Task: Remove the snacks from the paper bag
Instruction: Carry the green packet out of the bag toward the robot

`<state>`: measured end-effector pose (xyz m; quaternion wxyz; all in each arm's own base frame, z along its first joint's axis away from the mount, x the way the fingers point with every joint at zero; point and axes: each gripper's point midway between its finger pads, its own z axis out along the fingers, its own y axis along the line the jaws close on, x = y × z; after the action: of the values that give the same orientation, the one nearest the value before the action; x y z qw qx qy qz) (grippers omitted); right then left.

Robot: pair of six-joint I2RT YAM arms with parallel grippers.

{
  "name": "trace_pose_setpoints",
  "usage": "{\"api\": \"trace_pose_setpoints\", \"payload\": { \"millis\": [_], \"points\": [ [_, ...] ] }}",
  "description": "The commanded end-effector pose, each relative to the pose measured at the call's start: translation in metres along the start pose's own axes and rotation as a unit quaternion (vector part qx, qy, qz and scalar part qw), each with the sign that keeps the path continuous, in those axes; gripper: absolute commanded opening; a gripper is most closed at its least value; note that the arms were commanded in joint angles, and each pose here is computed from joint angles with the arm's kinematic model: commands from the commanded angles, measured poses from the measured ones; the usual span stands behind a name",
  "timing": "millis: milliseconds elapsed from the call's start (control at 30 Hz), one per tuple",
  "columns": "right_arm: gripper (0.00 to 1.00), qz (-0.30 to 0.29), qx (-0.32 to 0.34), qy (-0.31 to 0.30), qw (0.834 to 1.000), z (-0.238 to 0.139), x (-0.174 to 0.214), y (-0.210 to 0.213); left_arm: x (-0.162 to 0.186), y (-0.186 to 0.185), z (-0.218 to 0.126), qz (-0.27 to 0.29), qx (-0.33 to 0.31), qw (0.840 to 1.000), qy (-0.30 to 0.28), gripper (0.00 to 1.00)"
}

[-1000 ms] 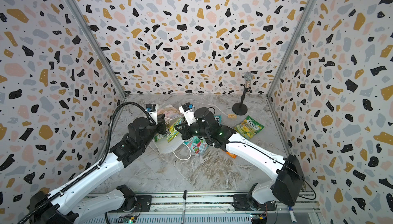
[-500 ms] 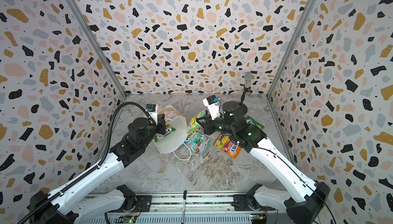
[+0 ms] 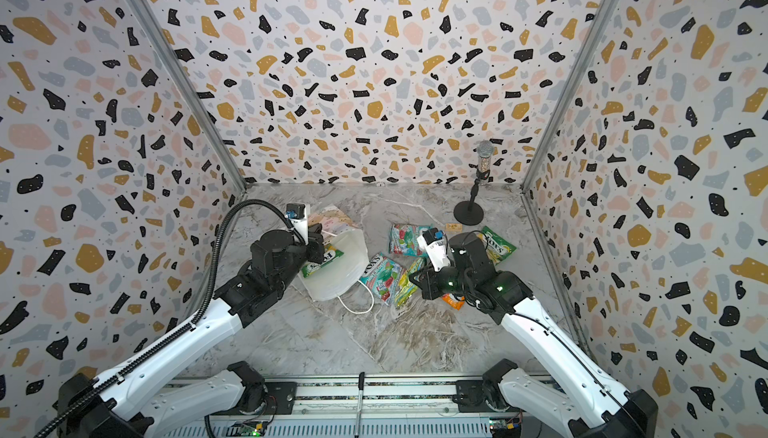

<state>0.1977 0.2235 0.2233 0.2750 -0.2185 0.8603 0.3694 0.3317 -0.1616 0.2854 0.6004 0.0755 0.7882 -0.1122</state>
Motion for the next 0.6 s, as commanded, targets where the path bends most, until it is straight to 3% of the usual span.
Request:
{"api": "trace_pose_setpoints", "payload": {
  "millis": [0,333,567],
  "points": [
    [0.00,0.004,-0.043,-0.010,0.999,-0.006,0.004,0.014,-0.013,0.000,-0.004,-0.006,-0.001,1.000,-0.022,0.00],
    [0.00,0.038,-0.092,0.041,0.994,0.019,0.056,0.006,-0.013,-0.001,-0.004,-0.006,0.000,1.000,-0.021,0.00],
    [0.00,0.076,-0.045,0.081,0.993,0.030,0.086,-0.019,-0.012,0.000,-0.003,-0.003,-0.002,1.000,-0.019,0.00]
  ]
}}
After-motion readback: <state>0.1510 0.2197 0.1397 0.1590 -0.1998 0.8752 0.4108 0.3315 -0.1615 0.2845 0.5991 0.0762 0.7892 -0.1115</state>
